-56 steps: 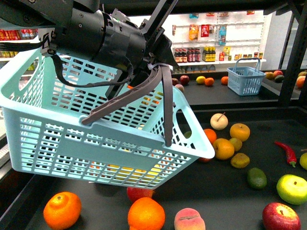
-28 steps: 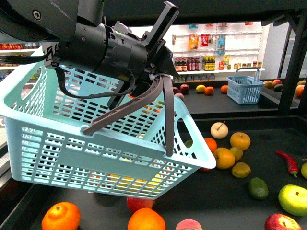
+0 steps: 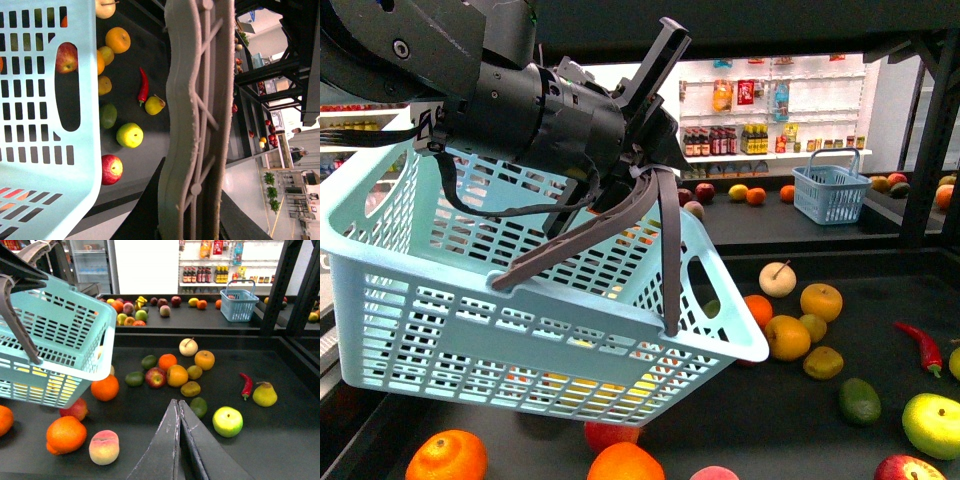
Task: Pick lemon from shelf
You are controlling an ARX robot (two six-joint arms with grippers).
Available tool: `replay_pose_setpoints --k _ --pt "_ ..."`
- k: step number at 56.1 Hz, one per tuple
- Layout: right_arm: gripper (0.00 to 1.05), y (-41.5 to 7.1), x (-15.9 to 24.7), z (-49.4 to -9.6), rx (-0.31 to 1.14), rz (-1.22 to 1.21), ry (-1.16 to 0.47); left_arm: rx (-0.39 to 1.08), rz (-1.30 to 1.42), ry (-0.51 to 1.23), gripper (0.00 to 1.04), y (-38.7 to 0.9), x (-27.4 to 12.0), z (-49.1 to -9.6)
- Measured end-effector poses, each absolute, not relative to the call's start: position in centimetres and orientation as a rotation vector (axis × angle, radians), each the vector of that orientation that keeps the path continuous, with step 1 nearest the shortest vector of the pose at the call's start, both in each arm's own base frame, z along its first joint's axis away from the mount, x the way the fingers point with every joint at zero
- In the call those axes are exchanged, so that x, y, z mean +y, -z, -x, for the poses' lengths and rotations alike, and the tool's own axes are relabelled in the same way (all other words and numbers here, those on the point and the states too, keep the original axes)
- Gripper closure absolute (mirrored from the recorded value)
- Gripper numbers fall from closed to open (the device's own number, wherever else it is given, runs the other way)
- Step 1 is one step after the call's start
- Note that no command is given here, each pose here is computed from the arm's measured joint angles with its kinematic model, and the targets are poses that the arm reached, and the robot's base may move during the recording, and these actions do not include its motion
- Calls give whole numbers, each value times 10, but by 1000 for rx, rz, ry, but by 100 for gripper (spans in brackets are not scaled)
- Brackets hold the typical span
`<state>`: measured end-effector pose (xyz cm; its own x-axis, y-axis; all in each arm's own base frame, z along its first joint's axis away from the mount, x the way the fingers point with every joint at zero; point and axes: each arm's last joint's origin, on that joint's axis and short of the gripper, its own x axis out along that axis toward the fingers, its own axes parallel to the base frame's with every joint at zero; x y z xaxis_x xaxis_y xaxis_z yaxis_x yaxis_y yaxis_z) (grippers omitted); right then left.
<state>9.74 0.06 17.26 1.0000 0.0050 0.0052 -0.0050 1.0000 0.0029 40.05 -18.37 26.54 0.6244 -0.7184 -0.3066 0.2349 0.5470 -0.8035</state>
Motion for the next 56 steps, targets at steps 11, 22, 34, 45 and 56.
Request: replay_pose_setpoints --k 11,22,34,45,56 --pt "102 -168 0 -97 -7 -3 -3 684 803 619 94 -265 -184 -400" --pt "100 -168 0 -97 -7 -2 -2 684 803 619 94 -265 -184 -400" --pt "63 -168 0 -97 -7 -2 -2 638 805 586 94 -266 -183 -402" --pt "30 -168 0 -97 -7 -2 -2 502 876 447 94 -269 -172 -408" --pt "7 -168 0 -97 -7 -2 -2 315 1060 245 94 -276 -131 -415"
